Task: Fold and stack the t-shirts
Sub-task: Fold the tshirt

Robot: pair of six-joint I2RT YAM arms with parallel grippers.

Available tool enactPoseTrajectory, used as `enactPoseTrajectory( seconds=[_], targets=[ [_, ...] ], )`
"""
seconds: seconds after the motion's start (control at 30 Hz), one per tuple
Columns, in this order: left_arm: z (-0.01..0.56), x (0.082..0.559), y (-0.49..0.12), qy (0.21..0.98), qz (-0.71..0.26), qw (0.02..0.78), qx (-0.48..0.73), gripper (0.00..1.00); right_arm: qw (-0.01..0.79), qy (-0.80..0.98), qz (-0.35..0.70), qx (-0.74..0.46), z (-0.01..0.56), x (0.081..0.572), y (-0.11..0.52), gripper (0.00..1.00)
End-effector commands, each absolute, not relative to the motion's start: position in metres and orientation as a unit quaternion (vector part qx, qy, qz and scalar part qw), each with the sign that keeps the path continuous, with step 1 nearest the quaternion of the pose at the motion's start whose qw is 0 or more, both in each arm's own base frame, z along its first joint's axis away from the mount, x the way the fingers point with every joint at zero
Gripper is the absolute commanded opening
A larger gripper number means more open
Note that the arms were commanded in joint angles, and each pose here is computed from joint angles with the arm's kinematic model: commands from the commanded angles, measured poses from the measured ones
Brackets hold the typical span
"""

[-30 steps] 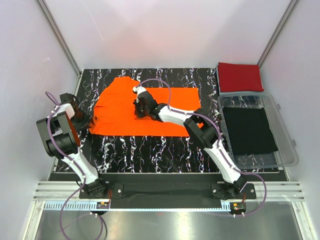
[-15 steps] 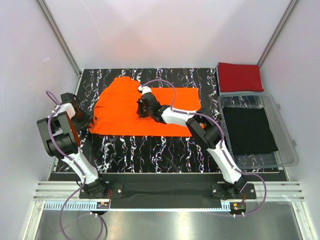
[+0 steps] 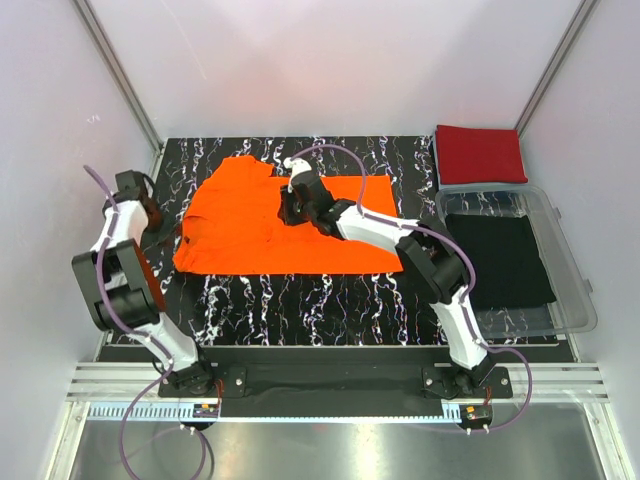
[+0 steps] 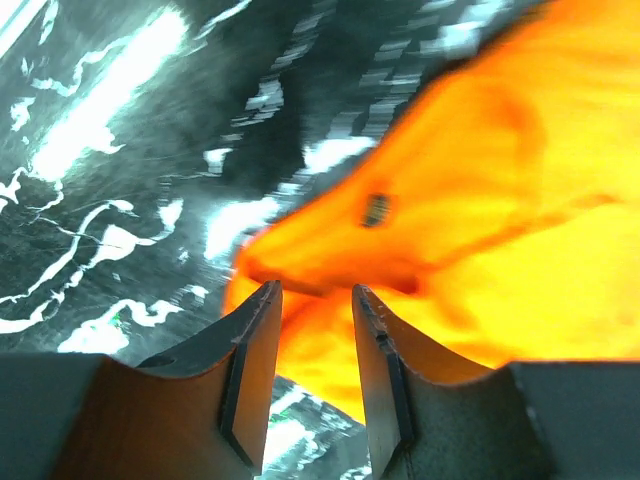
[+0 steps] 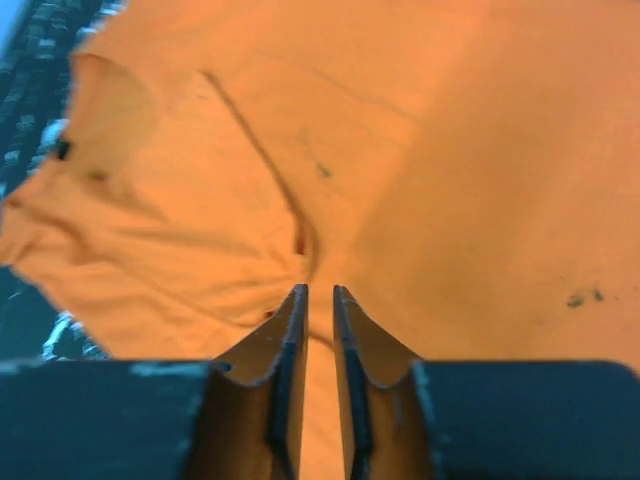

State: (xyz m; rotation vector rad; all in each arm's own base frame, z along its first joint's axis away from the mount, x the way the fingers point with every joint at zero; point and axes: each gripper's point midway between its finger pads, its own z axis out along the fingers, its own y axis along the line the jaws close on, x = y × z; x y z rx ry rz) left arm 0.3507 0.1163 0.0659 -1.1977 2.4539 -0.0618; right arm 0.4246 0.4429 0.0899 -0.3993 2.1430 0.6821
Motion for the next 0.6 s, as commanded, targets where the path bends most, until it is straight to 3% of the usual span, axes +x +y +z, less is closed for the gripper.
enactPoseTrajectory(
  seconds=[0.0,0.2,0.37,0.57],
  targets=[
    [0.120,0.378,0.088,0.882,-0.054,0.282,-0.373,0.40,0.424,0.829,0.312,-0.190,0.135,0.413,0.450,0.20],
    [0.110,0.379,0.016,0.903,-0.139,0.266,-0.307,0.40,0.363,0.824,0.373,-0.223,0.123,0.394,0.482,0.14],
    [0.076,0.367,0.010,0.913,-0.115,0.230,-0.316,0.39,0.312,0.813,0.425,-0.247,0.107,0.381,0.505,0.18],
    [0.022,0.351,0.029,0.919,-0.064,0.164,-0.353,0.38,0.311,0.824,0.417,-0.226,0.080,0.402,0.515,0.19]
  ],
)
